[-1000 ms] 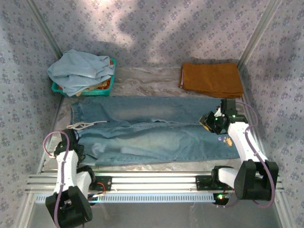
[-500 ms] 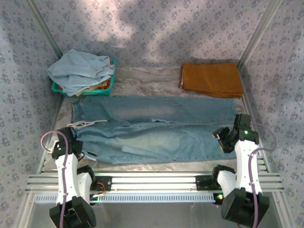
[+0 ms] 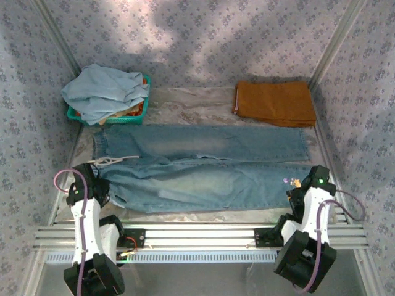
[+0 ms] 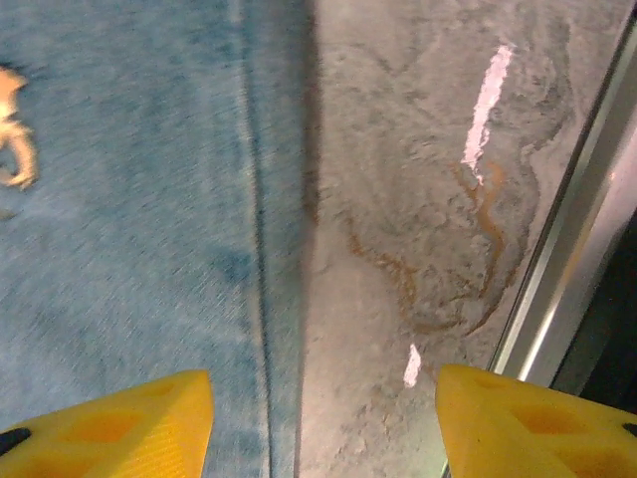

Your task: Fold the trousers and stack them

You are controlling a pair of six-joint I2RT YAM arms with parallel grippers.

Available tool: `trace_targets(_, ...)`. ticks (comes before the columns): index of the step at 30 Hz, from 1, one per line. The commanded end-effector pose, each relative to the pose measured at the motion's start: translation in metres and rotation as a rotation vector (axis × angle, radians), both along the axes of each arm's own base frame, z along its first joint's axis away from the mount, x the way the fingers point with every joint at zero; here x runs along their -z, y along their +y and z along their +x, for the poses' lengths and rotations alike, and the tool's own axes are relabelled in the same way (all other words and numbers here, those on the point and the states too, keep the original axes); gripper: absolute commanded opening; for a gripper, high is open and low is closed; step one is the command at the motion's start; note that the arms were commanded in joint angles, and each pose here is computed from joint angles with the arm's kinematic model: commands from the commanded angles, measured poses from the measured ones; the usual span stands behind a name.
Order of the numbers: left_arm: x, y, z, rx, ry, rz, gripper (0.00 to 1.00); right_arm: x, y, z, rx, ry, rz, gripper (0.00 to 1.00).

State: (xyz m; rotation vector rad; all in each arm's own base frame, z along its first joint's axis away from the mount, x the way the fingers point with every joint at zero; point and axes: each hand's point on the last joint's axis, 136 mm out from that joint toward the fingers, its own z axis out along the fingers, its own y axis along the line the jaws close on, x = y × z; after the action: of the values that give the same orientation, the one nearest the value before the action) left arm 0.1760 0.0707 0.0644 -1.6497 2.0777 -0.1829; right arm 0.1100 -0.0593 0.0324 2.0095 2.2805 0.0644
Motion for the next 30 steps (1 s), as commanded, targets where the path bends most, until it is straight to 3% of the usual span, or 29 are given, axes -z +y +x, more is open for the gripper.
trace_targets(1,-0.013,-0.005,0.017,0.032,-0.068,-0.032,0.00,0.012,-0.012,0.005,0.081,-0.017,-0.040,0.63)
trace_targets(5,-0.016,-0.003,0.022,0.038,-0.091,-0.024,0.00,0.021,-0.024,0.022,0.067,-0.057,-0.062,0.63)
trace_targets(10,-0.021,-0.002,0.022,0.045,-0.095,-0.011,0.00,0.032,-0.022,0.043,-0.009,-0.090,0.012,0.49)
trace_targets(15,-0.025,-0.002,0.020,0.045,-0.089,-0.009,0.00,0.033,-0.019,0.050,-0.083,-0.087,0.066,0.20)
trace_targets(19,-0.035,-0.002,0.021,0.046,-0.107,0.002,0.00,0.023,-0.018,0.055,-0.124,-0.129,0.064,0.06)
trace_targets(22,-0.047,-0.001,0.022,0.054,-0.126,0.014,0.00,0.007,-0.017,0.061,-0.161,-0.189,0.039,0.00)
trace_targets(30,-0.099,0.001,0.023,0.073,-0.213,0.075,0.00,-0.059,-0.017,0.072,-0.253,-0.346,-0.099,0.00)
